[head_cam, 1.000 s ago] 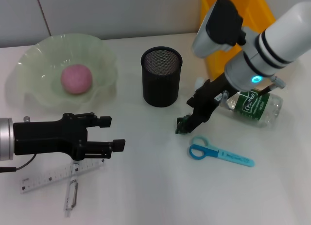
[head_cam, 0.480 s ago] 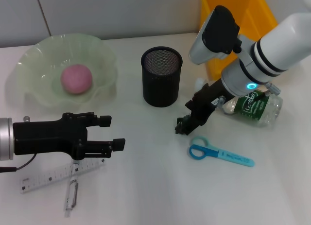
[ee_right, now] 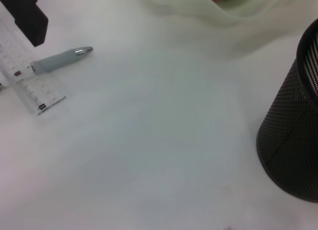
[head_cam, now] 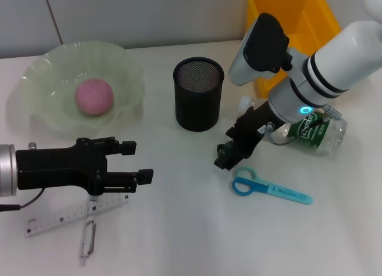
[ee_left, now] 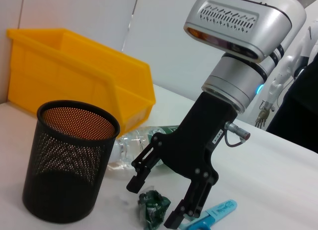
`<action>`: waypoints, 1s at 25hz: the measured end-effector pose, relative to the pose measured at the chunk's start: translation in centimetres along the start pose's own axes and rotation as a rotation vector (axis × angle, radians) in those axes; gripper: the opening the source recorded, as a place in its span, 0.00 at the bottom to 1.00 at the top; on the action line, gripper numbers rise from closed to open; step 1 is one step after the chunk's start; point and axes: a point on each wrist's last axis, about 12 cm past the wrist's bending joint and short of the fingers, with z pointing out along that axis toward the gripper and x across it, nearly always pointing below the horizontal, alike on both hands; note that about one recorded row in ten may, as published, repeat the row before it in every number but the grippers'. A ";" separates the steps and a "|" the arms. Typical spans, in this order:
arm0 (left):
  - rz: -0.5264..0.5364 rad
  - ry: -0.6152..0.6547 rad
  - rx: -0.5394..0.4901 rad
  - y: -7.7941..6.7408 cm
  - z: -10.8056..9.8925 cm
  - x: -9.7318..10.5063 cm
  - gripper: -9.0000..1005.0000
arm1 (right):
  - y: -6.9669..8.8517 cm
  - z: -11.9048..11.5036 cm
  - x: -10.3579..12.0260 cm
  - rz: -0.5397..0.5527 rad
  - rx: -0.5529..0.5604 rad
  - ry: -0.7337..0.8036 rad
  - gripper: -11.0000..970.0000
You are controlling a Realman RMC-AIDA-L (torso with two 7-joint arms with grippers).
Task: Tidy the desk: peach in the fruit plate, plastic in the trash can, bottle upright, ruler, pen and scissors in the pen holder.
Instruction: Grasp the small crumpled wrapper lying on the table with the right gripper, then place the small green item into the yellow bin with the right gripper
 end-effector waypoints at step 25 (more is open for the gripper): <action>0.003 -0.018 -0.011 0.2 -0.1 -0.1 0.83 | 0.1 -0.1 -0.3 -0.012 0.011 0.011 0.49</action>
